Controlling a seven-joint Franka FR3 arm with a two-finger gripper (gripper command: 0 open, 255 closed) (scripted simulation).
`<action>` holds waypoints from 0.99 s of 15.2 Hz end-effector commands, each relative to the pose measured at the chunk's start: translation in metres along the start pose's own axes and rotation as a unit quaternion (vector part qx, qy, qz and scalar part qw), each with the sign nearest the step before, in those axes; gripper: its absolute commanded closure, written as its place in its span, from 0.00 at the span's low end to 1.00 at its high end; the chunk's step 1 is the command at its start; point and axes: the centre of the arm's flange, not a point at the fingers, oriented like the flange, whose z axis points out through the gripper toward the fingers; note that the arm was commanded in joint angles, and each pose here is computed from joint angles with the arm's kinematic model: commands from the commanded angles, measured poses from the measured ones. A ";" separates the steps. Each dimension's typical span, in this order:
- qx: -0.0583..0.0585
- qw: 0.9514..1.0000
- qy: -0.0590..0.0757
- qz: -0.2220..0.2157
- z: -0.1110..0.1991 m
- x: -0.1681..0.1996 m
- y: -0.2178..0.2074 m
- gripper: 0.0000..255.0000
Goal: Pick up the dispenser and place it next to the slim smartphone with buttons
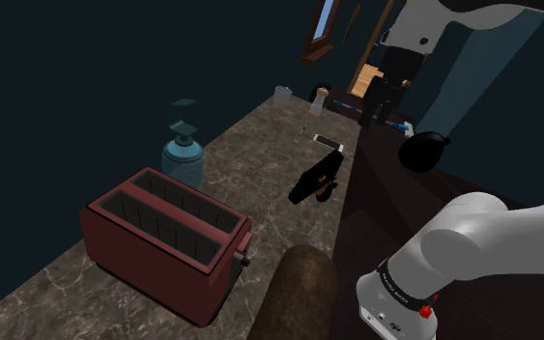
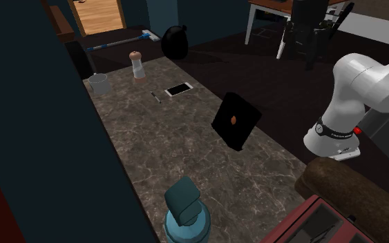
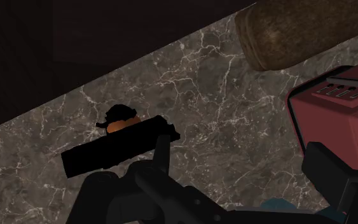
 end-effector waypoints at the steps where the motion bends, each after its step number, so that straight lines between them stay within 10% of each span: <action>1: 0.000 1.000 0.000 0.000 0.000 0.000 0.000 0.00; 15: -0.020 0.991 0.080 -0.107 0.068 0.125 -0.089 0.00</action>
